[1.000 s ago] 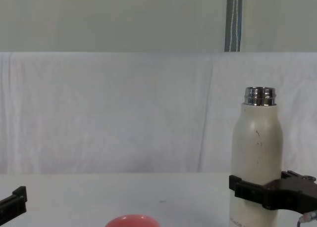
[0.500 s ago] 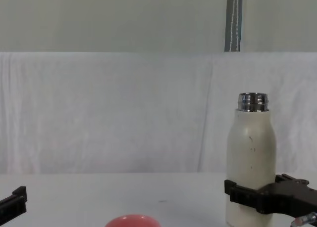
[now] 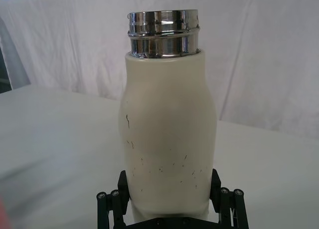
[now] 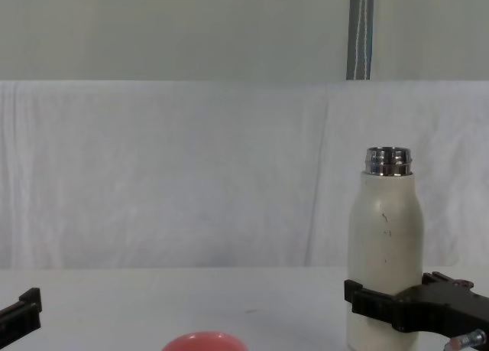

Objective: Grasp the thermos with one hand and pour water into the cup lid.

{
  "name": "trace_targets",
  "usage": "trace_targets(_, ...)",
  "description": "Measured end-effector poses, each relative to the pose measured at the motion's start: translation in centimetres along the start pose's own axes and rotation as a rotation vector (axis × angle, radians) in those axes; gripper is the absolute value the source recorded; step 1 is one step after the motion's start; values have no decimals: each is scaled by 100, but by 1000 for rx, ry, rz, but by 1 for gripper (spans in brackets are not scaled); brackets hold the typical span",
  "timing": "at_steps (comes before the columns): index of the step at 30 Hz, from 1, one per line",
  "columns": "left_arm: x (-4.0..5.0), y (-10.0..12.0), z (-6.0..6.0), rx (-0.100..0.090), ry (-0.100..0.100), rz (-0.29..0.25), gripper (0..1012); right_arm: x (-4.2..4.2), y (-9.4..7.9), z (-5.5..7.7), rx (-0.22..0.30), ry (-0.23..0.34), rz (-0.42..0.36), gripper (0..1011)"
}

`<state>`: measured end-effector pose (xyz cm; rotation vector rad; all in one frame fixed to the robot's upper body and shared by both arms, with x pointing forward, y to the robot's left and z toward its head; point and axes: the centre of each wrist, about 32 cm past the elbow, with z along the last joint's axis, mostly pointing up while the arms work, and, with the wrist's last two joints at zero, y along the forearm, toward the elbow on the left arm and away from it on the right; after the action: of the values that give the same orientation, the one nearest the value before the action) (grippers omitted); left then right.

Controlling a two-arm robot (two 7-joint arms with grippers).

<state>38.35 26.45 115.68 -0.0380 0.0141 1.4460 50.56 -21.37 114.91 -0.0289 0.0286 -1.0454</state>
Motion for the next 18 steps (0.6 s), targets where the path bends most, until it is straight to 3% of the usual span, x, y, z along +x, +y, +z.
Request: trace_targets(18,0,0,0,0,0,0,1001,9,22,-12,-9,11,-3,953)
